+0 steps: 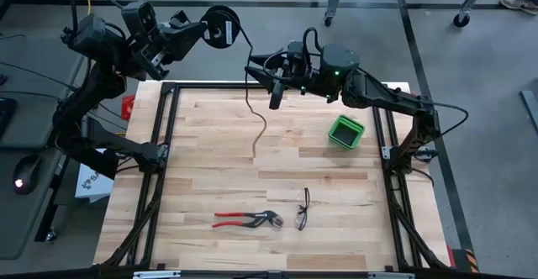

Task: Coil cords
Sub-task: Coil the black wire on the black spool

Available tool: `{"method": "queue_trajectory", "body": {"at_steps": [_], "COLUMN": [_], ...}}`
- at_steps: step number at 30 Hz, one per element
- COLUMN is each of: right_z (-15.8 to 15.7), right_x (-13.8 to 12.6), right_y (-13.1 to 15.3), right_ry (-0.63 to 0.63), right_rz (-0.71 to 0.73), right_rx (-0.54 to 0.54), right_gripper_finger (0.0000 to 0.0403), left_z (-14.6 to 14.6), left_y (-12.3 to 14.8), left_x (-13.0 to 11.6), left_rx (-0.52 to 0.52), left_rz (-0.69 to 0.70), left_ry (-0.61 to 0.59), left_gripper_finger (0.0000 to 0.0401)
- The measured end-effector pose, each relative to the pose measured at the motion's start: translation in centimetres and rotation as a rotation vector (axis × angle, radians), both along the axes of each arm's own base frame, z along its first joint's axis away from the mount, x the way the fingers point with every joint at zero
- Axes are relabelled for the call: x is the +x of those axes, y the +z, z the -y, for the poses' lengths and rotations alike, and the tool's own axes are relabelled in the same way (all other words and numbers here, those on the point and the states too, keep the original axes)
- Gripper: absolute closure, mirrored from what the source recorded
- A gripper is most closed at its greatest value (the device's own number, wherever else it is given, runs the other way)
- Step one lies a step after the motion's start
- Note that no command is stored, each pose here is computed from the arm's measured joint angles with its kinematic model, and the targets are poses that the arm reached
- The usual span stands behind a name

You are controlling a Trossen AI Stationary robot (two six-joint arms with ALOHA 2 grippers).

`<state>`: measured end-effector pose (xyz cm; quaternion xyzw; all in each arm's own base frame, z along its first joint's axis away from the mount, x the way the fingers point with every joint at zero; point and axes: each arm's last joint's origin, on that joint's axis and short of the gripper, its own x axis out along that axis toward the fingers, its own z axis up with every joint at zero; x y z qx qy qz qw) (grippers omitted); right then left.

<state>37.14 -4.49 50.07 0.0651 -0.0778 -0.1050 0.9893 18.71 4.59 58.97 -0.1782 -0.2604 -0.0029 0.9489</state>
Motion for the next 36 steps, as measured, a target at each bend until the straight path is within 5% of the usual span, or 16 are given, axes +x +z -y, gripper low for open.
{"method": "queue_trajectory", "body": {"at_steps": [12,25,31,36], "right_z": [0.0,0.0,-0.2,-1.7], "right_x": [0.0,0.0,0.0,0.1], "right_y": [0.2,0.2,0.2,0.9], "right_ry": [-0.013,-0.005,-0.027,-0.001], "right_rz": [0.024,0.026,0.023,0.095], "right_rx": [0.017,0.019,-0.006,-0.040], "right_gripper_finger": [0.0292,0.0299,0.0388,0.0399], "left_z": [0.0,-0.1,-0.1,-0.4], "left_y": [0.1,0.0,0.2,0.0], "left_x": [-0.1,0.4,0.2,0.8], "left_rx": [0.004,-0.010,-0.004,-0.061], "left_rz": [0.015,0.014,0.037,0.043], "left_ry": [0.000,-0.009,-0.006,0.045], "left_gripper_finger": [0.0401,0.0401,0.0401,0.0401]}}
